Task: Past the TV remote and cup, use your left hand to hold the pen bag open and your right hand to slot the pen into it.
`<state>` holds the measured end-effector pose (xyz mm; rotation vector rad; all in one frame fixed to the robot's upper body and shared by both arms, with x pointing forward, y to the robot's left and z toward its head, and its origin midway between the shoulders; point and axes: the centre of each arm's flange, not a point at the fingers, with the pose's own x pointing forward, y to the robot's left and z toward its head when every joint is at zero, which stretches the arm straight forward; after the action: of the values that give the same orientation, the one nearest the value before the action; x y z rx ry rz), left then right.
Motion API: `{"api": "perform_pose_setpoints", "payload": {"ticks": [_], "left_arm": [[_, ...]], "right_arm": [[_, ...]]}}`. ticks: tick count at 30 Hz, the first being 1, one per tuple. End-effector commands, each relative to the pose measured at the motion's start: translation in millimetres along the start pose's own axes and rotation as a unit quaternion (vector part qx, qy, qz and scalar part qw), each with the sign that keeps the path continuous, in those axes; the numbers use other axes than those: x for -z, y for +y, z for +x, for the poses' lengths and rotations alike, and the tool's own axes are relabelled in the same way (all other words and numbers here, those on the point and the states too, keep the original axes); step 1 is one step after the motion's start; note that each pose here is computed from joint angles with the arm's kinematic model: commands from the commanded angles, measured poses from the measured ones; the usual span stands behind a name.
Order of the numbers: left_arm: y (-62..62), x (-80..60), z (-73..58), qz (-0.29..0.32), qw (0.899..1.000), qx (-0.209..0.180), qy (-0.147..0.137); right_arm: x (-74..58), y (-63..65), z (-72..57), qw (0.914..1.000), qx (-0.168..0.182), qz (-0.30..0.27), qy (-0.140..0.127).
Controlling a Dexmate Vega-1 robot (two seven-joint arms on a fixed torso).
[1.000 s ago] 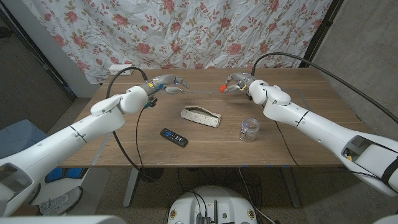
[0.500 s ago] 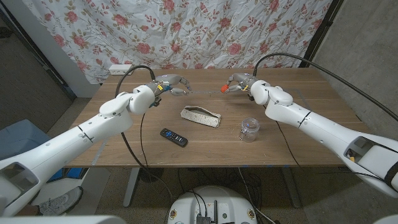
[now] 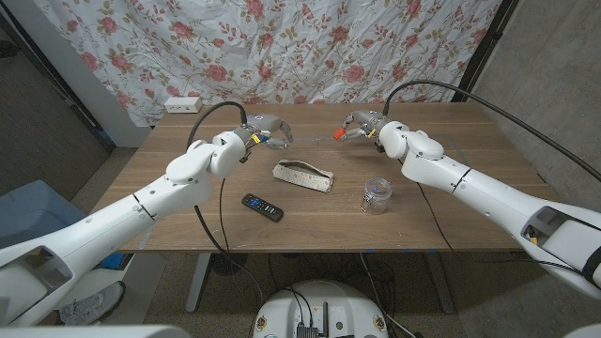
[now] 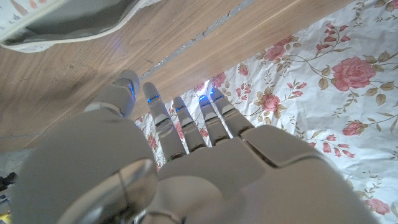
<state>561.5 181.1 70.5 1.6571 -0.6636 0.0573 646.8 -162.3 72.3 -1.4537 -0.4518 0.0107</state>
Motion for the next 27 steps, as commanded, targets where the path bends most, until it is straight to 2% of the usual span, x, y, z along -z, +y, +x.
{"api": "perform_pose_setpoints", "payload": {"ticks": [1, 12, 20, 27], "left_arm": [[-6.3, -14.3, 1.2, 0.039, 0.999, -0.020, 0.025], [-15.6, -25.7, 0.0, 0.065, 0.997, -0.018, 0.045], [-25.7, -32.8, 2.9, 0.059, 0.997, -0.010, 0.046], [-34.3, -32.1, 6.6, 0.041, 0.998, 0.000, 0.046]], "right_arm": [[1.1, 1.7, -2.1, 1.0000, -0.004, 0.000, 0.004], [-0.4, 3.5, -2.3, 1.0000, -0.002, -0.001, 0.007], [-0.1, 4.8, -4.5, 0.9999, 0.000, 0.001, 0.012], [1.8, 6.4, -6.2, 0.9999, -0.003, 0.003, 0.016]]}}
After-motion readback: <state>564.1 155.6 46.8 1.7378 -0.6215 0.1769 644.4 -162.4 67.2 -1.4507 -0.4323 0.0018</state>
